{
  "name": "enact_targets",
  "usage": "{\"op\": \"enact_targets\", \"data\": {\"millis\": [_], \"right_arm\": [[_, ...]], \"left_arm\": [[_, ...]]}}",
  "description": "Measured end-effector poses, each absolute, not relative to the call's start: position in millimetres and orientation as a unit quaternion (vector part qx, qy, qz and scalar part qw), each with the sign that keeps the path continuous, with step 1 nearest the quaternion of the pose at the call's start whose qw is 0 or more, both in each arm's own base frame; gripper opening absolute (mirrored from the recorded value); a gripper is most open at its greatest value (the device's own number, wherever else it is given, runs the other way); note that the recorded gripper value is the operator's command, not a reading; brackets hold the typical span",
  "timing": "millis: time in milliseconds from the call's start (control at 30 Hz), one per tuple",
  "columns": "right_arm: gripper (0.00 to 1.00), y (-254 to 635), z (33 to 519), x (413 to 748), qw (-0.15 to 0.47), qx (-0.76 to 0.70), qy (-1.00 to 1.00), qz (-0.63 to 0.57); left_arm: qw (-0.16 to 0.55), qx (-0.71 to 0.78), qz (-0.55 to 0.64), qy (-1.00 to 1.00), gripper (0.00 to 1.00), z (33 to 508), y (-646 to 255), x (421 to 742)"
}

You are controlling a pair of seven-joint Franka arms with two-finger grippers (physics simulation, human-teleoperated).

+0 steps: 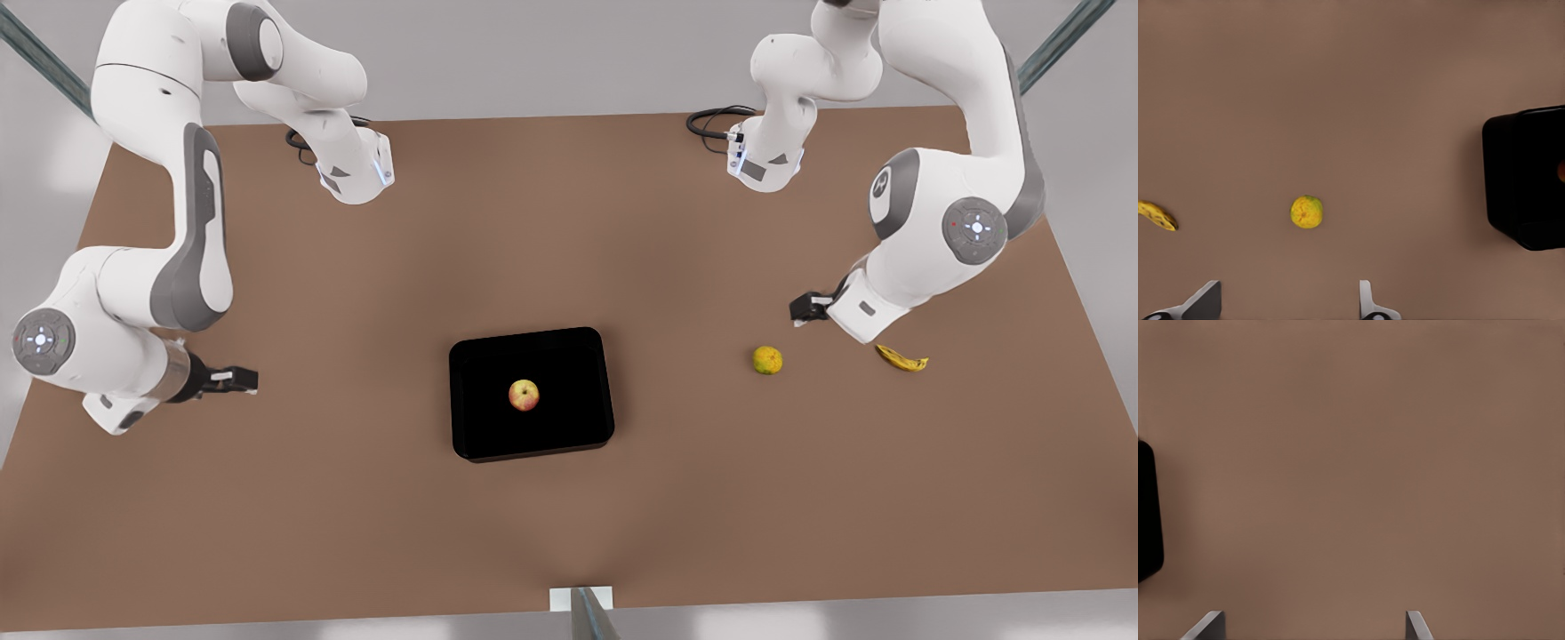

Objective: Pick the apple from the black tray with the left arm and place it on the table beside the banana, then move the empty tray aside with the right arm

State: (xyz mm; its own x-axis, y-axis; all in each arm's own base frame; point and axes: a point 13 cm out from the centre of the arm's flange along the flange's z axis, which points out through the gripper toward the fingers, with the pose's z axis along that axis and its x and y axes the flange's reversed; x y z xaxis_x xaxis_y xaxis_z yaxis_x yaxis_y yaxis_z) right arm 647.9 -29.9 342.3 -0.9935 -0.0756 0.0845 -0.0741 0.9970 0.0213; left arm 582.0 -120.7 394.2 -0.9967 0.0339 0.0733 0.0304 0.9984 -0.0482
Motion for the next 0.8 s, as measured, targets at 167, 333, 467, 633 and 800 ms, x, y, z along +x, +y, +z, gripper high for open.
{"op": "enact_targets", "data": {"millis": [167, 333, 467, 633, 800], "right_arm": [[1.0, -28.4, 283.3, 669.7, 0.046, 0.062, -0.997, -0.005], [1.0, -17.0, 296.5, 702.1, -0.001, 0.09, -0.996, -0.001], [1.0, -14.6, 346.7, 704.8, -0.018, 0.103, -0.995, 0.001], [1.0, -23.6, 352.5, 692.5, 0.001, 0.105, -0.994, -0.002], [1.0, -21.9, 350.7, 686.9, 0.012, 0.113, -0.993, -0.005]], "left_arm": [[-0.001, -0.036, 0.027, -0.999, 1.0, 396.7, -144.3, 604.1], [-0.026, -0.114, 0.024, -0.993, 1.0, 348.3, -284.4, 633.6], [-0.048, -0.155, 0.014, -0.987, 1.0, 305.4, -400.6, 610.8], [-0.059, -0.144, 0.006, -0.988, 1.0, 273.6, -499.5, 570.0], [-0.086, -0.083, 0.02, -0.993, 1.0, 220.7, -543.7, 594.2]]}}
